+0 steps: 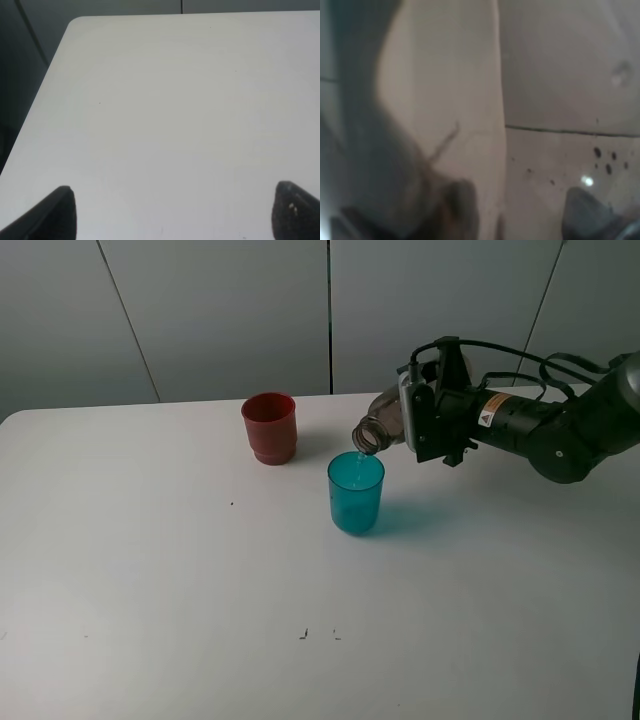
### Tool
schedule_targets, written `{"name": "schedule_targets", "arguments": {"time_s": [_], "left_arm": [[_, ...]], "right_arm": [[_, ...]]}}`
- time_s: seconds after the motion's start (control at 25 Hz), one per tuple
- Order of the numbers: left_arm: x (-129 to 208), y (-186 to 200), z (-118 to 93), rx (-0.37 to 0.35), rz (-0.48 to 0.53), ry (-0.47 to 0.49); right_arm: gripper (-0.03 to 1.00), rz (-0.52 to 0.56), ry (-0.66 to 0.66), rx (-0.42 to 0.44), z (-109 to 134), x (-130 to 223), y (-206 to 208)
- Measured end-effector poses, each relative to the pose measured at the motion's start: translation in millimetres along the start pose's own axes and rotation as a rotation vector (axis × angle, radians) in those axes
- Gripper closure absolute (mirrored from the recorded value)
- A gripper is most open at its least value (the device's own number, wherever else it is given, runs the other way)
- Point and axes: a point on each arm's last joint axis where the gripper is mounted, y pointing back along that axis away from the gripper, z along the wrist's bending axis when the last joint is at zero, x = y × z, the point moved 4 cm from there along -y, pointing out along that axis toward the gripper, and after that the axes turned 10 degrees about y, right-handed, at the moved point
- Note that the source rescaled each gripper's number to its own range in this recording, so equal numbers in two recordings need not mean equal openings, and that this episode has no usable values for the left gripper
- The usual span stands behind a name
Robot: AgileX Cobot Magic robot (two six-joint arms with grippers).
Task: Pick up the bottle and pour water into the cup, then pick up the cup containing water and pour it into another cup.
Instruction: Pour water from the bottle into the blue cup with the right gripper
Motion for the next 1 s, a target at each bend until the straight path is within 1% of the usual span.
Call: {"name": "schedule_targets", "arguments": {"time_s": [1.0], "left_arm": [[0.0,0.0,0.0,0.000,0.000,0.000]], "right_arm": [[0.95,0.023,0.113,0.010,-1.9,3.0,0.2]]}}
